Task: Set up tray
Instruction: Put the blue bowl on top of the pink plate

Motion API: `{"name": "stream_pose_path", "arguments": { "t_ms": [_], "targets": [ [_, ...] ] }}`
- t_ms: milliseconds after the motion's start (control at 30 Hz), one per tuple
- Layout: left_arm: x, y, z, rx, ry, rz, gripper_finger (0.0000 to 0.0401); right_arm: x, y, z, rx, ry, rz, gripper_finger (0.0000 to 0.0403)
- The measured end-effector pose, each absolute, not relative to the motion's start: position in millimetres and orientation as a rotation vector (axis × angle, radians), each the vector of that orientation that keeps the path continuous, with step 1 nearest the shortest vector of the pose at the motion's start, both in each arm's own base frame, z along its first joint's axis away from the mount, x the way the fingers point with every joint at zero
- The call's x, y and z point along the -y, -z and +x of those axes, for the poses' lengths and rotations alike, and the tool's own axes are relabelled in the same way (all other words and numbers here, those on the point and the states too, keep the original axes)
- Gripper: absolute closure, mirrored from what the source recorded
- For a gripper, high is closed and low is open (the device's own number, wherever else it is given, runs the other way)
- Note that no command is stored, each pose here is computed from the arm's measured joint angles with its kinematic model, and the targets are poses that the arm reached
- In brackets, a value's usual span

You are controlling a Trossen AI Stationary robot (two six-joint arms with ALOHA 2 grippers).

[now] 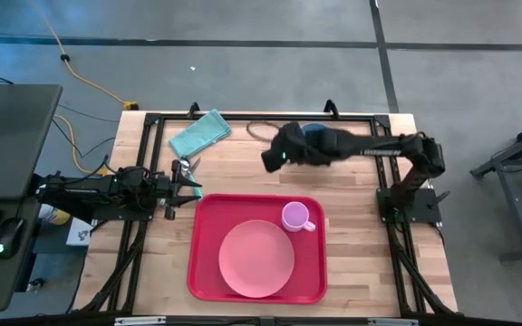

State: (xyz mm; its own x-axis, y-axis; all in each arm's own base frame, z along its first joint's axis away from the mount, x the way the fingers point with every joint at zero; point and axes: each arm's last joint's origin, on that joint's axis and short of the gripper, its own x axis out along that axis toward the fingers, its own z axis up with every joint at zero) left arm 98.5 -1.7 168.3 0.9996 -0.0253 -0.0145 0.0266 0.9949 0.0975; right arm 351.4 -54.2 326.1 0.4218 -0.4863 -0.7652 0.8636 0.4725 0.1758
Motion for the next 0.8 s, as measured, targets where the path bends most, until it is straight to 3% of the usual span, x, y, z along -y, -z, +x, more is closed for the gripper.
{"name": "stream_pose_path", "arguments": {
  "t_ms": [367, 500, 800],
  "targets": [
    [1.8, -168.3, 98.5, -0.013, 0.032, 0.099, 0.0208, 153.9, -316.2, 315.5, -0.911, 0.909, 0.704, 0.0098],
    [1.8, -169.4, 98.5, -0.002, 0.029, 0.052, 0.0208, 171.0, -310.6, 309.0, -0.957, 0.827, 0.783, 0.0090],
    [1.6, -169.3, 98.5, -0.004, 0.022, 0.045, 0.0208, 185.7, -274.7, 305.6, -1.244, 0.811, 0.687, 0.0089]
  ]
}}
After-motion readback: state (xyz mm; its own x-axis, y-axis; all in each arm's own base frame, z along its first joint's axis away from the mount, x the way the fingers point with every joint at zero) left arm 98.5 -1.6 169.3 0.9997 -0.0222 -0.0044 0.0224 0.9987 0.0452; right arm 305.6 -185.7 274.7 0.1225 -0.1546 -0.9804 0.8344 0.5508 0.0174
